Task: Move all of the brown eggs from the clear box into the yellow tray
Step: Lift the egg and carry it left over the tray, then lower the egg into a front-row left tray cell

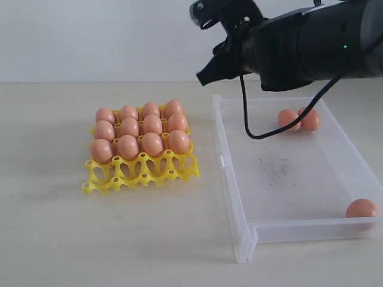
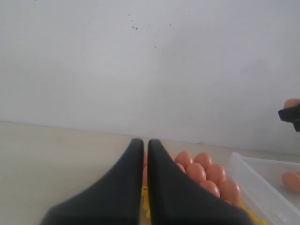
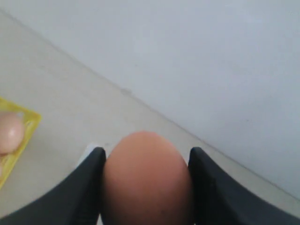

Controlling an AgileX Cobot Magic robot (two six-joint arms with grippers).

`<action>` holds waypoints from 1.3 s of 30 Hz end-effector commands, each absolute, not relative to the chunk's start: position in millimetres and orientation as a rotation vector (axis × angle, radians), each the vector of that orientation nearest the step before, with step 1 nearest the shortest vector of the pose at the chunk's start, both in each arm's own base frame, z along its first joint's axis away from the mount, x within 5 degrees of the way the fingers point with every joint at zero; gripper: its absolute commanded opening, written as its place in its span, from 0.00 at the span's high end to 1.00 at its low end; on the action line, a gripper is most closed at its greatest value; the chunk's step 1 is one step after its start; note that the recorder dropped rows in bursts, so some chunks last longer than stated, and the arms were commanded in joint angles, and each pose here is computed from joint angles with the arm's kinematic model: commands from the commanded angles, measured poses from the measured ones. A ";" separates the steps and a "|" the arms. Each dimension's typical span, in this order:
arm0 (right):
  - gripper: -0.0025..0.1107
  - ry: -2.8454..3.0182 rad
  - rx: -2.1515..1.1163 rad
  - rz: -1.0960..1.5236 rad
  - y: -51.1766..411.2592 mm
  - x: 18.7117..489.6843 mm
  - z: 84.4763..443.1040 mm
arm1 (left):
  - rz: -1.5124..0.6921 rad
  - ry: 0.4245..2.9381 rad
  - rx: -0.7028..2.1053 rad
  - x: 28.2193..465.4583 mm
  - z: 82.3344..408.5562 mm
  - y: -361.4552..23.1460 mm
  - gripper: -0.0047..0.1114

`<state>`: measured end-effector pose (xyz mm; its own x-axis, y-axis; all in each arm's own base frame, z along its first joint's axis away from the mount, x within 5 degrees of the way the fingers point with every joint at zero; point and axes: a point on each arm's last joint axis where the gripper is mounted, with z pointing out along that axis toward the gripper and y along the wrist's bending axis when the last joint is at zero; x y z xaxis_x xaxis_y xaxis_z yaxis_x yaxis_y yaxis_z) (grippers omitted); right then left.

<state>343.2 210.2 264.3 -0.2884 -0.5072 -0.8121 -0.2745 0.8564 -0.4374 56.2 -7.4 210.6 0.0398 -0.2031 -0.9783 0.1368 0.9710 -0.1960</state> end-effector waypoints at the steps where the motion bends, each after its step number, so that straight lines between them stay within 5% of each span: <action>1: 0.98 1.696 -0.305 -0.092 200.2 333.6 299.6 | -0.276 1.488 -0.066 55.7 213.2 -7.1 0.93; 5: 0.98 1.573 -0.324 0.211 203.8 309.2 304.8 | -0.276 1.488 -0.066 55.7 213.2 -7.1 0.93; 11: 0.98 1.232 -0.562 0.623 221.5 265.7 258.2 | -0.276 1.488 -0.066 55.7 213.2 -7.1 0.93; 25: 0.98 1.279 -0.980 1.028 312.7 313.6 177.7 | -0.276 1.488 -0.066 55.7 213.2 -7.1 0.93; 39: 0.98 1.378 -0.984 1.159 341.4 342.9 120.0 | -0.276 1.488 -0.066 55.7 213.2 -7.1 0.93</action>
